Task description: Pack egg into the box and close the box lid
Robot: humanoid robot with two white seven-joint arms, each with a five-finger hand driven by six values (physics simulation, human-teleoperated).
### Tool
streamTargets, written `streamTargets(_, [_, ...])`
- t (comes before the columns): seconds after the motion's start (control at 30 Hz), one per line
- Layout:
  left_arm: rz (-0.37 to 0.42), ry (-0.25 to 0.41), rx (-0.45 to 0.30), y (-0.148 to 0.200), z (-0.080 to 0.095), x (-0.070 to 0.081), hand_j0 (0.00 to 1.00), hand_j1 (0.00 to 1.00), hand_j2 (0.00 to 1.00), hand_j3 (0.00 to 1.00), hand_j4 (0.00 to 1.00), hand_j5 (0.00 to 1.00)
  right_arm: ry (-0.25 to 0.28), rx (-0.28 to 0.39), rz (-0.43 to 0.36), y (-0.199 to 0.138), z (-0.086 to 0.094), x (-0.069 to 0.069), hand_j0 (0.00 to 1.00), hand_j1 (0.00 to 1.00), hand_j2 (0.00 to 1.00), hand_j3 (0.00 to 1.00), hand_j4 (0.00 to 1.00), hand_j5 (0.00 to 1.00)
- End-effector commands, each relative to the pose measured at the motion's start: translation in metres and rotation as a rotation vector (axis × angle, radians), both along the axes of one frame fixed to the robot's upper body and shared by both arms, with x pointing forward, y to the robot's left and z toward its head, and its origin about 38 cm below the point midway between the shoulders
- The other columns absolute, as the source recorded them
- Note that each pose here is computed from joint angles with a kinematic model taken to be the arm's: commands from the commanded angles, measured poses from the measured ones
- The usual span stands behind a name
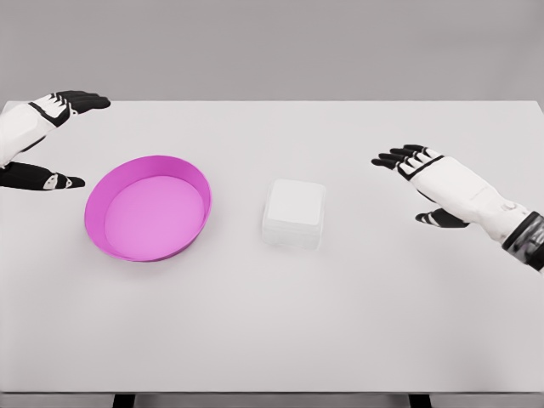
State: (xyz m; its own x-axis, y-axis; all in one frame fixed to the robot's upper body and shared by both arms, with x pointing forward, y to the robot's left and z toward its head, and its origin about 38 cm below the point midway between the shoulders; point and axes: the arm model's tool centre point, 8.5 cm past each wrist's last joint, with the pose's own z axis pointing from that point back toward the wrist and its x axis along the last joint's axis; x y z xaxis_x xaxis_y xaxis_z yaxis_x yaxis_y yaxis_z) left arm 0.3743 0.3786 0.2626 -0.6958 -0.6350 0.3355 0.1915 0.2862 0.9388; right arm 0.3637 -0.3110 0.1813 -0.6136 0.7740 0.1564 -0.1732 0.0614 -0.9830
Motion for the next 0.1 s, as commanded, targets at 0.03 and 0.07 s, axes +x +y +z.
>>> streamTargets(0.03, [-0.001,0.002,-0.006,-0.0003,0.0001,0.0000,1.00,1.00,1.00,1.00,1.00,1.00,0.000,0.008,-0.003,-0.0010,0.0008,0.0001,1.00,1.00,1.00,1.00,1.00,1.00])
streamTargets(0.07, [-0.001,0.002,-0.006,-0.0003,0.0001,0.0000,1.00,1.00,1.00,1.00,1.00,1.00,0.000,0.008,-0.003,-0.0010,0.0008,0.0001,1.00,1.00,1.00,1.00,1.00,1.00])
